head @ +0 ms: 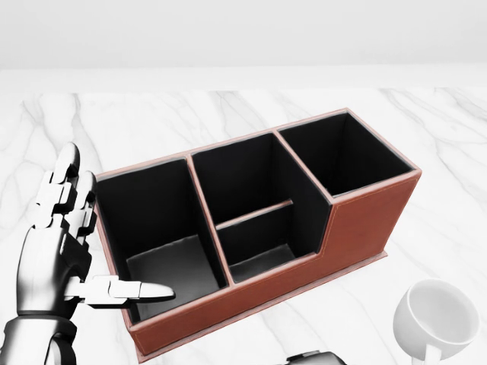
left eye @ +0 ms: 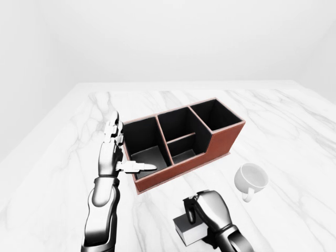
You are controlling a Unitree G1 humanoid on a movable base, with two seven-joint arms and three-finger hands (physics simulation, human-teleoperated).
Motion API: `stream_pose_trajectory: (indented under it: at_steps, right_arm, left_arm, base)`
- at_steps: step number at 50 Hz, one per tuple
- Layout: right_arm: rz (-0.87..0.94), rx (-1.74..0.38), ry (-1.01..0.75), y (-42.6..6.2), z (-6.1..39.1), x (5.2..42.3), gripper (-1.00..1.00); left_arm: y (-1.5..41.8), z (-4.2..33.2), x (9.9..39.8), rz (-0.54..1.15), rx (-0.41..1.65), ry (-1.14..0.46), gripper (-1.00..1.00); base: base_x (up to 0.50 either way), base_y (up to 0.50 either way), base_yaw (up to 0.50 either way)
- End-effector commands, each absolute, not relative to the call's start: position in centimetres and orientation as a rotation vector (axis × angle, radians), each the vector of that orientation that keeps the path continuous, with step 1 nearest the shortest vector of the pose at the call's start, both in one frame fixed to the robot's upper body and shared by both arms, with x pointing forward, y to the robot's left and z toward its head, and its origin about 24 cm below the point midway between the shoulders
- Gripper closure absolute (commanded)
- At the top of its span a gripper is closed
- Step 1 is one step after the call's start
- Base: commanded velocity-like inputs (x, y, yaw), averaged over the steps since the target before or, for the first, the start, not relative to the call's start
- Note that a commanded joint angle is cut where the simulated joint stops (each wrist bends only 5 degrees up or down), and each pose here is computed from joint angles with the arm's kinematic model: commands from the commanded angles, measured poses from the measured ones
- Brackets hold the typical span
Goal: Pick up the book and place it in the front compartment of the caddy.
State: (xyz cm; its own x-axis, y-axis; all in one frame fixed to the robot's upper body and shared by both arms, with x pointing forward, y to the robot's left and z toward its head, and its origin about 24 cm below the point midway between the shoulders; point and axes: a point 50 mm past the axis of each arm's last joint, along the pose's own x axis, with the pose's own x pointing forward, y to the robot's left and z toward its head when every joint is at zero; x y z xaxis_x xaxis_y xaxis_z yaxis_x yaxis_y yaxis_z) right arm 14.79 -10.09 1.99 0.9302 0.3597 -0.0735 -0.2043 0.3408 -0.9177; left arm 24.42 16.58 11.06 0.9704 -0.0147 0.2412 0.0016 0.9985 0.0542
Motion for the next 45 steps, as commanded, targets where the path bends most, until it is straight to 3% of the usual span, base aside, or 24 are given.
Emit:
stream_pose_trajectory:
  at_steps: [1, 45]
  right_arm:
    - [0.405, -1.121, -0.137, -9.5, 1.9, 14.3, 1.0]
    - [0.308, -1.087, -0.299, -9.9, 8.6, 15.2, 1.0]
  left_arm:
    - [16.7, 11.0, 24.5, -0.004, 0.053, -0.239, -1.0]
    - [16.7, 10.6, 24.7, 0.001, 0.052, -0.225, -1.0]
  base:
    - [0.0, 0.0, 0.0]
    - [0.0, 0.0, 0.0]
